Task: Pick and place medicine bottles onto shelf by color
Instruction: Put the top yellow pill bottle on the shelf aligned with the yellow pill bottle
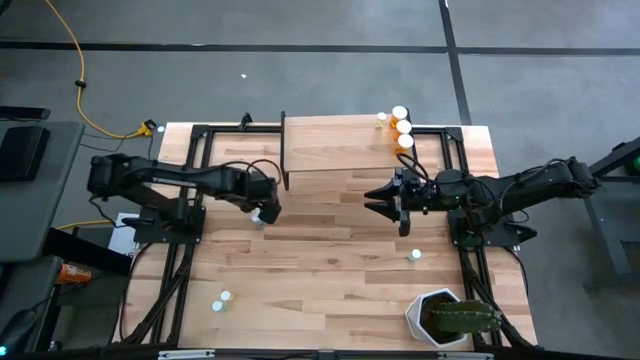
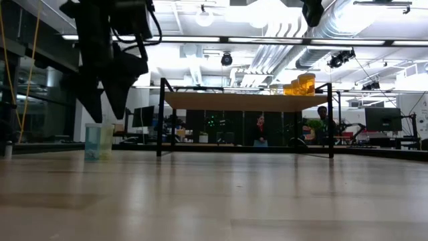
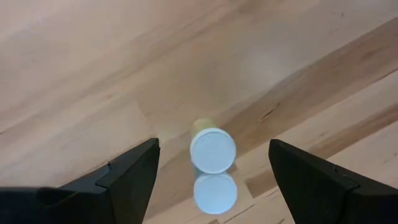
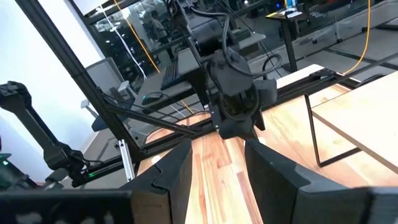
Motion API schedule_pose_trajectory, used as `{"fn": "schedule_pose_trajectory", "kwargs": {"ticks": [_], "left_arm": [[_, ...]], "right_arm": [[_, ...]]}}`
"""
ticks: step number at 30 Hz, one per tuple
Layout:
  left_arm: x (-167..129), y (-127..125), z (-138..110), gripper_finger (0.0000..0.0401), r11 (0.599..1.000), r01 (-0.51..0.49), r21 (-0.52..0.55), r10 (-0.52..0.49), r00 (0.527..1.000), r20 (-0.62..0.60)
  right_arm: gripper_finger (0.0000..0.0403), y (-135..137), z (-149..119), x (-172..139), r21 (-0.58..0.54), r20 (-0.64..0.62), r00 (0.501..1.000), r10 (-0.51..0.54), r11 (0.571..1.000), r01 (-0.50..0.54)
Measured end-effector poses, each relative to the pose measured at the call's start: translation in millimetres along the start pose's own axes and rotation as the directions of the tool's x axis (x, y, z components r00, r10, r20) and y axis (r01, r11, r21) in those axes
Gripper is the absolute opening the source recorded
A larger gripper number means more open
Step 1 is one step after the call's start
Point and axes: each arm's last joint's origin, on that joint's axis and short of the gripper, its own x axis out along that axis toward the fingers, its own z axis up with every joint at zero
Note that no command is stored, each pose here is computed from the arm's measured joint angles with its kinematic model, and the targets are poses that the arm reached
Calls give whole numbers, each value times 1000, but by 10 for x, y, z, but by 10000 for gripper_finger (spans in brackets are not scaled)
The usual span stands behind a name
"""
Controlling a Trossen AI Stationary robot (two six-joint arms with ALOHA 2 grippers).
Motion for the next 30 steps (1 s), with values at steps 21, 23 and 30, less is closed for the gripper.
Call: {"fn": "schedule_pose_trajectory", "kwargs": {"ticks": [21,23,30], "left_arm": [[246,-58,83,205,1000,-16,-21,15,997,-74],[246,-57,84,190,1000,-20,-21,18,997,-70],[246,-56,84,134,1000,-20,-5,20,997,-69]], "right_arm": [[138,-18,-29,0,48,-26,999,-32,998,33],[138,-22,-30,0,56,-24,999,-41,998,43],[138,-23,-29,0,56,-23,999,-44,997,45]]}}
